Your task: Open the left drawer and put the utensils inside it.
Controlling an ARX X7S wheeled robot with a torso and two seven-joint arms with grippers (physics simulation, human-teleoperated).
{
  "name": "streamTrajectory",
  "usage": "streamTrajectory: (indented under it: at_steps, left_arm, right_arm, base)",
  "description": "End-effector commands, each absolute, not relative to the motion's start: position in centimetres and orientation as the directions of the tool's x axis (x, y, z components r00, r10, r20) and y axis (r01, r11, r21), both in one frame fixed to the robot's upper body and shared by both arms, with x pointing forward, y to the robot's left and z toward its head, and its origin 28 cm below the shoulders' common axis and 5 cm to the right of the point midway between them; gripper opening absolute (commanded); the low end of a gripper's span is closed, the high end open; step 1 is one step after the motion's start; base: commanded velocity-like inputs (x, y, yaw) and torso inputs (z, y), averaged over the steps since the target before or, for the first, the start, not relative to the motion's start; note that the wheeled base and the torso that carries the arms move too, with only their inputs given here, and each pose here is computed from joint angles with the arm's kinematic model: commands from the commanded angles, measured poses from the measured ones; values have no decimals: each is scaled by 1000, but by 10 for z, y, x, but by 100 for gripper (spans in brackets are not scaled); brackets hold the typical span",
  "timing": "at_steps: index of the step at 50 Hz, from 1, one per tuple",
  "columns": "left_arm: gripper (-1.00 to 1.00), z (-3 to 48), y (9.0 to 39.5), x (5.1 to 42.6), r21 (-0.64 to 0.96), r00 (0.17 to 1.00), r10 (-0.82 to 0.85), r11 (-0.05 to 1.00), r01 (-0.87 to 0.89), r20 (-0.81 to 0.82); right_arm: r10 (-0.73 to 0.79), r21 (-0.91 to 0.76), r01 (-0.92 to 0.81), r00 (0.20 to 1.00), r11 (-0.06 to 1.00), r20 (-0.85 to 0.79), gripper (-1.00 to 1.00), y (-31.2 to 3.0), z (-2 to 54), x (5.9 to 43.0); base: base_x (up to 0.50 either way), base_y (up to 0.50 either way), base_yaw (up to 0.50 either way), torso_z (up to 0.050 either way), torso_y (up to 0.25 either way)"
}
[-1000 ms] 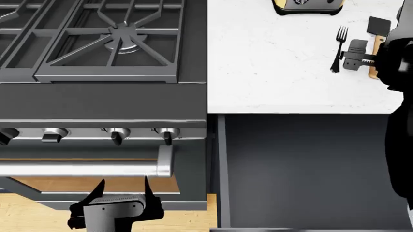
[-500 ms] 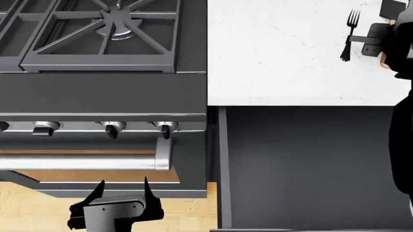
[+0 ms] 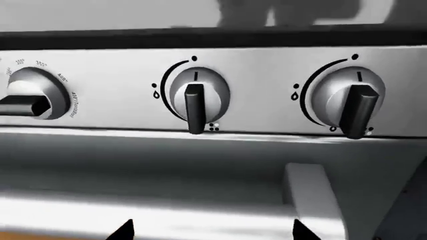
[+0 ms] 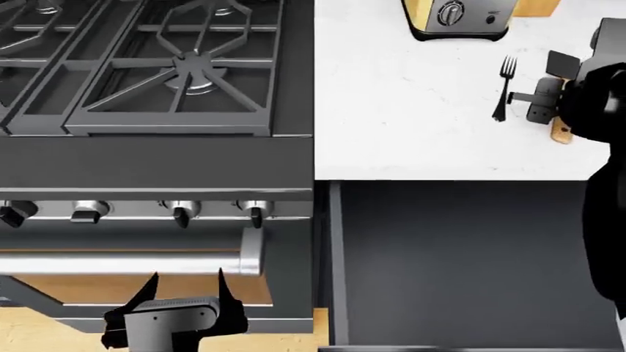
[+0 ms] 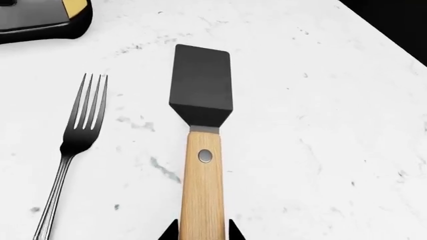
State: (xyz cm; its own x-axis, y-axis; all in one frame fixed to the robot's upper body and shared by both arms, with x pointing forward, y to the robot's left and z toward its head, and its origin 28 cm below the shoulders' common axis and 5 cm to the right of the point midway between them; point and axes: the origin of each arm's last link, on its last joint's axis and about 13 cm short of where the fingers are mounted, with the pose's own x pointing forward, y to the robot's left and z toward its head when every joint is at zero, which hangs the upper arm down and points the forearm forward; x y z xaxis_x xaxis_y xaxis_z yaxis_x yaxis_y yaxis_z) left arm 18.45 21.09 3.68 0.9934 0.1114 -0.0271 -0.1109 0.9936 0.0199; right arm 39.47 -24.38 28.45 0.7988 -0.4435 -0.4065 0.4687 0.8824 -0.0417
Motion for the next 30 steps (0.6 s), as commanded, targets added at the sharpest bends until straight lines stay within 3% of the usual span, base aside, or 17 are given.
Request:
streamTrajectory:
  at_steps: [1,30]
  left_arm:
    - [100,40,210,184,18,994,105,994,-105,-17]
    - [100,38,213,181,14,994,112,994,-112,-13]
  right_arm:
    - [-428,-44,462,778,886,-459,-100,-243,273,394]
    - [-432,-60,455,783,888,-447,-100,-244,280,393]
  base:
    - [0,0,0,-7,250]
    - [1,0,0,-7,241]
